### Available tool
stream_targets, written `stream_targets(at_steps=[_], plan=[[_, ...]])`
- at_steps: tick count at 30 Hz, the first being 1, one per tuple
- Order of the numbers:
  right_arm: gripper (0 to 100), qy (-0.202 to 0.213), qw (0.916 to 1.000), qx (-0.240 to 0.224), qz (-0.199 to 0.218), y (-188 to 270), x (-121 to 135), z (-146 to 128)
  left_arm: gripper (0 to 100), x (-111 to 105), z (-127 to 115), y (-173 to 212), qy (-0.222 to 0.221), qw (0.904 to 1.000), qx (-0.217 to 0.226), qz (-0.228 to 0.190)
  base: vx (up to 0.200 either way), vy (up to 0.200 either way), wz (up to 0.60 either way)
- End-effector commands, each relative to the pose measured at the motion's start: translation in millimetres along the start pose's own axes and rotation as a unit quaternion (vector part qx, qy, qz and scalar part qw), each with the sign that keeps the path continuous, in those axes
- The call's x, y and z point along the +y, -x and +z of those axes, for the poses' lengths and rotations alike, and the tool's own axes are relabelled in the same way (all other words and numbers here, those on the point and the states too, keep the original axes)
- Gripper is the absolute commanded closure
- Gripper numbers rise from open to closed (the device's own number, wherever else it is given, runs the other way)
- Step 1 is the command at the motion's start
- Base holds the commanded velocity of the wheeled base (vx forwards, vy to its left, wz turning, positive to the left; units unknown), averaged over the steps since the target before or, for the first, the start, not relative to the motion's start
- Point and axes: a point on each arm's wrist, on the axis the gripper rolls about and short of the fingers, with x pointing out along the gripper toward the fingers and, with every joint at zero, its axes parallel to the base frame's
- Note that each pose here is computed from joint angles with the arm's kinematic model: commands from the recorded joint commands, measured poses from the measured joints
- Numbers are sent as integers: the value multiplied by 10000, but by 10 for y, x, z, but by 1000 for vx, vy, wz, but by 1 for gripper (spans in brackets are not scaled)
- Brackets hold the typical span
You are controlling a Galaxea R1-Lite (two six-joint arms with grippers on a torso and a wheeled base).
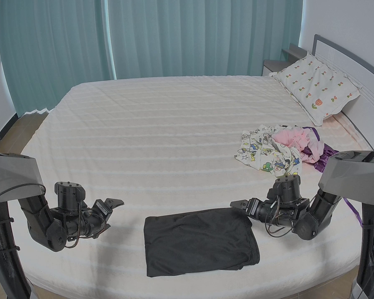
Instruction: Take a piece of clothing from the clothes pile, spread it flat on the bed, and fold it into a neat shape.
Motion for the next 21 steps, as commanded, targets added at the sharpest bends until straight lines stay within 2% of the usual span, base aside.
stream_targets(at_steps=[1, 7, 13, 14, 21], plan=[[0, -125, 9997, 50, -208, -373, -3, 125, 0, 3, -4, 0, 2, 10000, 6, 7, 0, 0, 0], [0, -61, 9988, 125, -478, -531, -52, 30, 0, 4, -4, 0, 2, 10000, -1, 11, 0, 0, 0], [0, -48, 9988, 62, -479, -558, -62, 46, 0, 4, -4, 0, 2, 10000, -1, 11, 0, 0, 0], [100, -48, 9988, 62, -479, -558, -62, 46, 0, 4, -4, 0, 2, 10000, -1, 11, 0, 0, 0], [100, -161, 9977, -212, -621, -582, -109, 147, 0, 4, -4, 0, 2, 10000, -1, 11, 0, 0, 0]])
